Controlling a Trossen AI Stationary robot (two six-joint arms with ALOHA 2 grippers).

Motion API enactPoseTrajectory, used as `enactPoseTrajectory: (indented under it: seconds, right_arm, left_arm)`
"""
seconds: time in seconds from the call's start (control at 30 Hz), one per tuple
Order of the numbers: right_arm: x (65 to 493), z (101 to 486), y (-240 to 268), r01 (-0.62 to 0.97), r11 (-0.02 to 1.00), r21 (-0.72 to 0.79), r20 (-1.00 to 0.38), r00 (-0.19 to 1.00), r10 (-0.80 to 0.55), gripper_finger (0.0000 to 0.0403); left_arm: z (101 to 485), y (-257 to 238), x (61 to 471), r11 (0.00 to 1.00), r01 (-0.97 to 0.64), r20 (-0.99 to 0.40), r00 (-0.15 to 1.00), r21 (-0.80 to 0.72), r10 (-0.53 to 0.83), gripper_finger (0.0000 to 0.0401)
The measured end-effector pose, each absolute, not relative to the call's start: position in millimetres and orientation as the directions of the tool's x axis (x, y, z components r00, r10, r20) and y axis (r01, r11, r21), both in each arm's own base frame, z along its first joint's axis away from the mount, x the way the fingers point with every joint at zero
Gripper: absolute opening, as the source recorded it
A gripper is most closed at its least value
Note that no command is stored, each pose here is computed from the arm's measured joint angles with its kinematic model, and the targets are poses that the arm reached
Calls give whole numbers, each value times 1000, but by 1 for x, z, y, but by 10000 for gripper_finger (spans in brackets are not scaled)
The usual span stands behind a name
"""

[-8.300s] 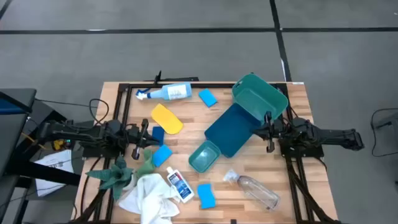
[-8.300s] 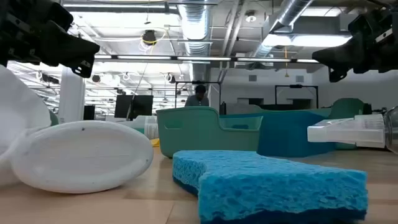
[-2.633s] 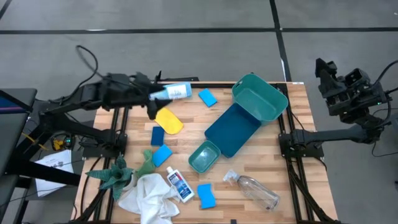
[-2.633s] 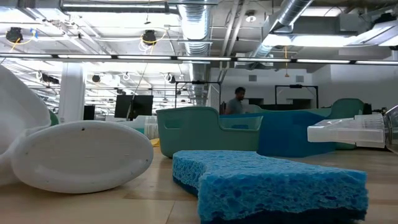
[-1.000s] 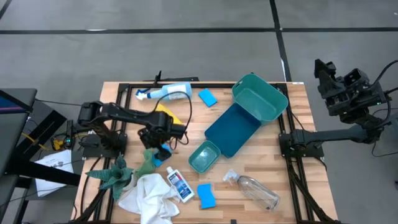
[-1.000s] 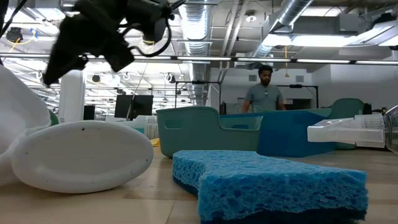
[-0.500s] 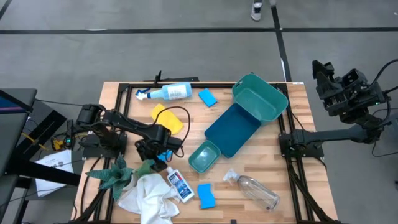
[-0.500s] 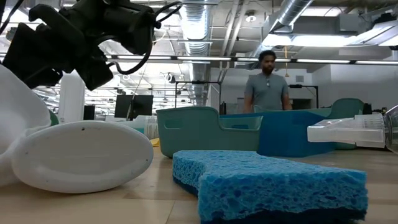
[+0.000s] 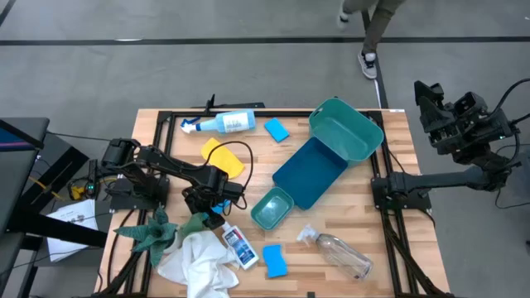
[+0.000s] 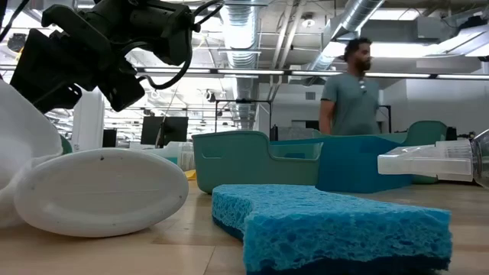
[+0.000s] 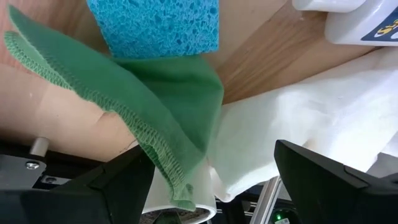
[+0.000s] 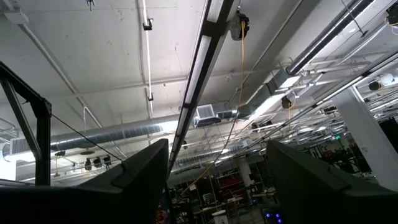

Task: Pick & Place Kitchen Items
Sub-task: Put the green microfiber cloth into the top green bin

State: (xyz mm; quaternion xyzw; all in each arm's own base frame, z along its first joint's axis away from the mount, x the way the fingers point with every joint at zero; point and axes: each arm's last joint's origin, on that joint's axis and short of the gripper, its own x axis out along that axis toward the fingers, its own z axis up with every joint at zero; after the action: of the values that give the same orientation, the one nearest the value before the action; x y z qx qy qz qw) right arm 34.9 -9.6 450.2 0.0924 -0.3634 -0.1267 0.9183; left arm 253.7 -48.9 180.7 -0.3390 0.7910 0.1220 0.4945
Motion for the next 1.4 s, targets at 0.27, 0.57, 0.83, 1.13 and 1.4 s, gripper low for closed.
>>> enactPoseTrajectory:
  seconds: [0.27, 0.57, 0.83, 1.13, 1.4]
  right_arm:
    - [35, 450, -10, 165, 951, 262, 644, 704, -300, 260]
    - [35, 450, -10, 167, 951, 260, 644, 704, -300, 260]
    - [35, 450, -10, 168, 951, 260, 644, 703, -300, 260]
    - [35, 450, -10, 169, 950, 262, 644, 703, -303, 260]
    - [35, 450, -10, 167, 950, 264, 644, 702, -303, 260]
  left_arm:
    - [181, -49, 254, 745, -653, -871, -281, -135, -404, 316]
    - [181, -48, 254, 746, -652, -871, -281, -135, -403, 215]
    - [181, -48, 254, 760, -633, -871, -281, -147, -402, 63]
    - [180, -48, 254, 771, -623, -883, -280, -132, -377, 3]
    - [186, -48, 249, 795, -581, -865, -297, -173, -405, 2]
